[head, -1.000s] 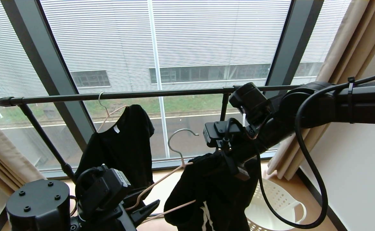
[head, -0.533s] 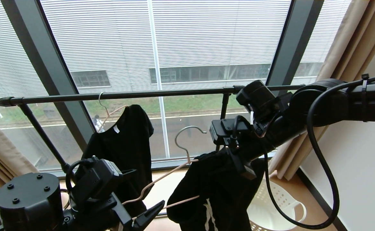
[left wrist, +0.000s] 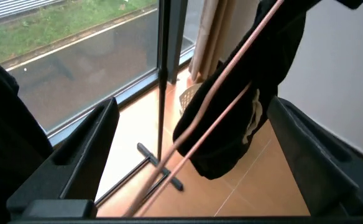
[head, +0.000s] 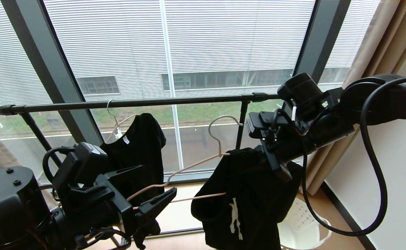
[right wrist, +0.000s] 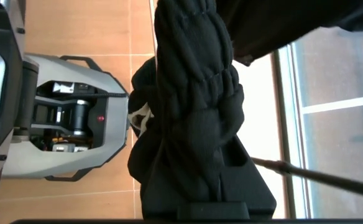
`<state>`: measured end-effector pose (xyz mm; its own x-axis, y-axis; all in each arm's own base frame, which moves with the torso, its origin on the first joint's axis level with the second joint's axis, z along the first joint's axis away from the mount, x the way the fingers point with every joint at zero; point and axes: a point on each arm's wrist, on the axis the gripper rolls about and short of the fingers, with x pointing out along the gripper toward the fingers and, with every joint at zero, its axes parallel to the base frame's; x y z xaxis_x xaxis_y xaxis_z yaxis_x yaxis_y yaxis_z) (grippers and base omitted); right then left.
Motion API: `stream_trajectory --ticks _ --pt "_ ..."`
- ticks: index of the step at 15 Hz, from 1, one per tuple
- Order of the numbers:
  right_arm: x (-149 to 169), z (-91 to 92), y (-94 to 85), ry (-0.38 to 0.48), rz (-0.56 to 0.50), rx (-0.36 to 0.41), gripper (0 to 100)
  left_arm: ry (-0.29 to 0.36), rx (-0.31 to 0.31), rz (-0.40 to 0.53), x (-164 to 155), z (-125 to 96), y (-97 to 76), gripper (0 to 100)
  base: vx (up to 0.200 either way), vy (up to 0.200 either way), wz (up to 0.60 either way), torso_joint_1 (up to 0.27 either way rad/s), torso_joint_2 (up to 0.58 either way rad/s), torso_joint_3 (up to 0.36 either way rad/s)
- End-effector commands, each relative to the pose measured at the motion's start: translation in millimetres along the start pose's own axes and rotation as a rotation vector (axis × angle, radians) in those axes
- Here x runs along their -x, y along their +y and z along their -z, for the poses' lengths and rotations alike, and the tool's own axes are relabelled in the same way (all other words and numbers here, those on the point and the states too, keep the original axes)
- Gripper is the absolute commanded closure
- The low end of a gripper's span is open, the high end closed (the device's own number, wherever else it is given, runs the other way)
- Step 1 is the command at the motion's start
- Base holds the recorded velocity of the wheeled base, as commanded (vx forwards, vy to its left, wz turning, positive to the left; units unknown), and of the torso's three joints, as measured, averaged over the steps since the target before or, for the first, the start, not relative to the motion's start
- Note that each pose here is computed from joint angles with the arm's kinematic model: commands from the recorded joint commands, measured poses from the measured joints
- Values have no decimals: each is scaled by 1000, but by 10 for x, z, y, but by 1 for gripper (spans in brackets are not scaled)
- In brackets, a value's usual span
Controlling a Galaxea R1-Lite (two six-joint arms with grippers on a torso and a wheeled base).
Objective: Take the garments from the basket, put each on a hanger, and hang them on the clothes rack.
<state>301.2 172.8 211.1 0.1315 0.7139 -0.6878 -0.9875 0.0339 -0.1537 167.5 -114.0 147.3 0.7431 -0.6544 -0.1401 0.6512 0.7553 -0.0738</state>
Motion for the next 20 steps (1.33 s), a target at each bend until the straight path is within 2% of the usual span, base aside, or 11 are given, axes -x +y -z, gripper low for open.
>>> stream_trajectory --ticks 1,2,5,6,7,9,11,14,18,20 --pt "172 -5 -2 -13 44 0 100 -53 21 -25 22 -119 52 0 0 0 0 0 0 0" --pt "195 13 -15 -12 51 -8 100 -59 33 -37 22 -132 85 0 0 0 0 0 0 0" --pt "225 42 -46 -20 64 -142 100 -70 72 -77 56 -149 177 0 0 0 0 0 0 0" --pt "261 68 -74 -48 59 -186 100 -60 96 -101 88 -122 252 0 0 0 0 0 0 0" --pt "301 110 -105 -58 66 -197 100 -57 114 -85 94 -118 292 0 0 0 0 0 0 0" --pt "455 160 -160 -116 91 -201 100 -46 156 -22 127 -109 409 0 0 0 0 0 0 0" --pt "547 238 -202 -172 73 -220 100 -10 215 28 117 -44 506 0 0 0 0 0 0 0" --pt "626 283 -205 -193 76 -232 100 42 251 135 150 60 532 0 0 0 0 0 0 0" --pt "691 245 -114 -260 28 -216 100 127 293 137 38 246 572 0 0 0 0 0 0 0" --pt "735 214 -64 -279 18 -206 100 144 303 136 7 287 587 0 0 0 0 0 0 0"
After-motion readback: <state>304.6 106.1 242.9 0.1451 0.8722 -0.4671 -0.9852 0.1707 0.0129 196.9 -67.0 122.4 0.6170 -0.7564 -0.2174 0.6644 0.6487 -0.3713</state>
